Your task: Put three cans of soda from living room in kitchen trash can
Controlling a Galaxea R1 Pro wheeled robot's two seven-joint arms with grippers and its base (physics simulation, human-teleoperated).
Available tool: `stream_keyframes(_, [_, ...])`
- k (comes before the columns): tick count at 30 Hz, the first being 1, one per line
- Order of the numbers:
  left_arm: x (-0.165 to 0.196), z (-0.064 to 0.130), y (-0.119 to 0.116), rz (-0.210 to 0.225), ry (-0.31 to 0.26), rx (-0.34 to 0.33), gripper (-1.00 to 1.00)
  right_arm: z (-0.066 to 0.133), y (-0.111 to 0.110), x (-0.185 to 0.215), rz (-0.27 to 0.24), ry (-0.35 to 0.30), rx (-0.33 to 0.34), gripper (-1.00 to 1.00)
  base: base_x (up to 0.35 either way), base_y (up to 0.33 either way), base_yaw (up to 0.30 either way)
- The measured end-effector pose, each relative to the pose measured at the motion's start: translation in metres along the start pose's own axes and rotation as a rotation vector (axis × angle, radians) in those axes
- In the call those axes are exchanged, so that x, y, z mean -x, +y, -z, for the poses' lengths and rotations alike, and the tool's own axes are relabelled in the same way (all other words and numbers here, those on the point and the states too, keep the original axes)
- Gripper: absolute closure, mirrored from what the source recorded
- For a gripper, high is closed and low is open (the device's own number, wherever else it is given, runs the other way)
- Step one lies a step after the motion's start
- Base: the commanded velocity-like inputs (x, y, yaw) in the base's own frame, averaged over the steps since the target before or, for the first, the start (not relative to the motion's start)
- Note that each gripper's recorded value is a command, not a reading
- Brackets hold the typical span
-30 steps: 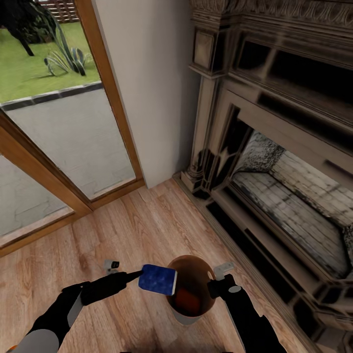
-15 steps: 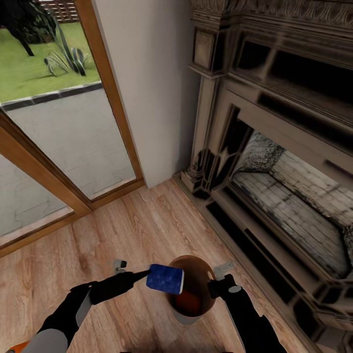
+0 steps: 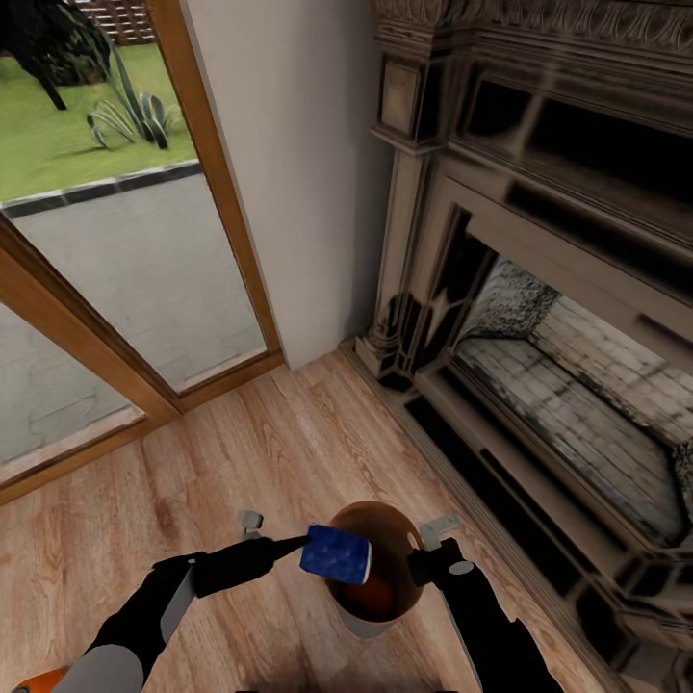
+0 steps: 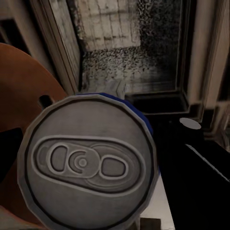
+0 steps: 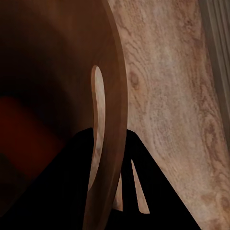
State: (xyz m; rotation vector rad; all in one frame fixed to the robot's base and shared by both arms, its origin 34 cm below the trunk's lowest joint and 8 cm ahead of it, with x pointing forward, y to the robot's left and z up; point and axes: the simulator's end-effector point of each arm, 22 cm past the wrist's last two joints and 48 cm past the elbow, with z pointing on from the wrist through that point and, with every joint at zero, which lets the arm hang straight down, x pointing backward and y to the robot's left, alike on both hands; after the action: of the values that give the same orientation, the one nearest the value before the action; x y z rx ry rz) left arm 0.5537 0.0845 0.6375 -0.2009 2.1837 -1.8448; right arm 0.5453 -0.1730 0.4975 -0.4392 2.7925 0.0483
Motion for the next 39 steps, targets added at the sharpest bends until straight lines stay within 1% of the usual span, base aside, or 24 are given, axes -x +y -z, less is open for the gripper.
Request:
stream_keyframes(4, [-0.001,-0.003,0.001,0.0,0.003,0.008,1.0,0.0,-0.001,-0.001,-0.002,0.004,-0.007,1.0,0.0,0.0,0.0])
stream_keyframes(7, [-0.002,-0.004,0.002,0.0,0.004,0.011,1.0,0.0,-0.009,-0.001,0.006,0.008,-0.041,1.0,0.0,0.0,0.0])
stream_keyframes(11, [-0.002,-0.004,0.003,0.0,0.005,0.016,1.0,0.001,-0.013,-0.001,0.002,0.008,-0.06,1.0,0.0,0.0,0.0])
stream_keyframes(15, [-0.002,-0.004,0.011,-0.001,0.004,0.05,1.0,0.001,-0.015,0.0,0.002,0.008,-0.073,1.0,0.0,0.0,0.0])
stream_keyframes(18, [-0.003,-0.006,0.013,0.0,0.004,0.064,1.0,0.001,-0.016,-0.002,0.003,0.015,-0.08,1.0,0.0,0.0,0.0])
stream_keyframes(21, [-0.004,-0.01,0.014,0.002,0.004,0.069,1.0,0.001,-0.016,-0.002,0.001,0.016,-0.08,1.0,0.0,0.0,0.0])
stream_keyframes(27, [-0.005,-0.015,0.021,0.006,0.001,0.104,1.0,0.002,-0.015,0.0,0.002,0.012,-0.079,1.0,0.0,0.0,0.0])
stream_keyframes(32, [-0.007,-0.02,0.021,0.009,0.003,0.108,1.0,0.002,-0.014,0.001,0.001,0.01,-0.078,1.0,0.0,0.0,0.0])
stream_keyframes(35, [-0.007,-0.02,0.03,0.009,0.001,0.151,1.0,0.002,-0.013,0.002,0.0,0.009,-0.077,1.0,0.0,0.0,0.0])
stream_keyframes(39, [-0.009,-0.026,0.032,0.013,0.001,0.165,1.0,0.002,-0.013,0.003,-0.001,0.008,-0.076,1.0,0.0,0.0,0.0])
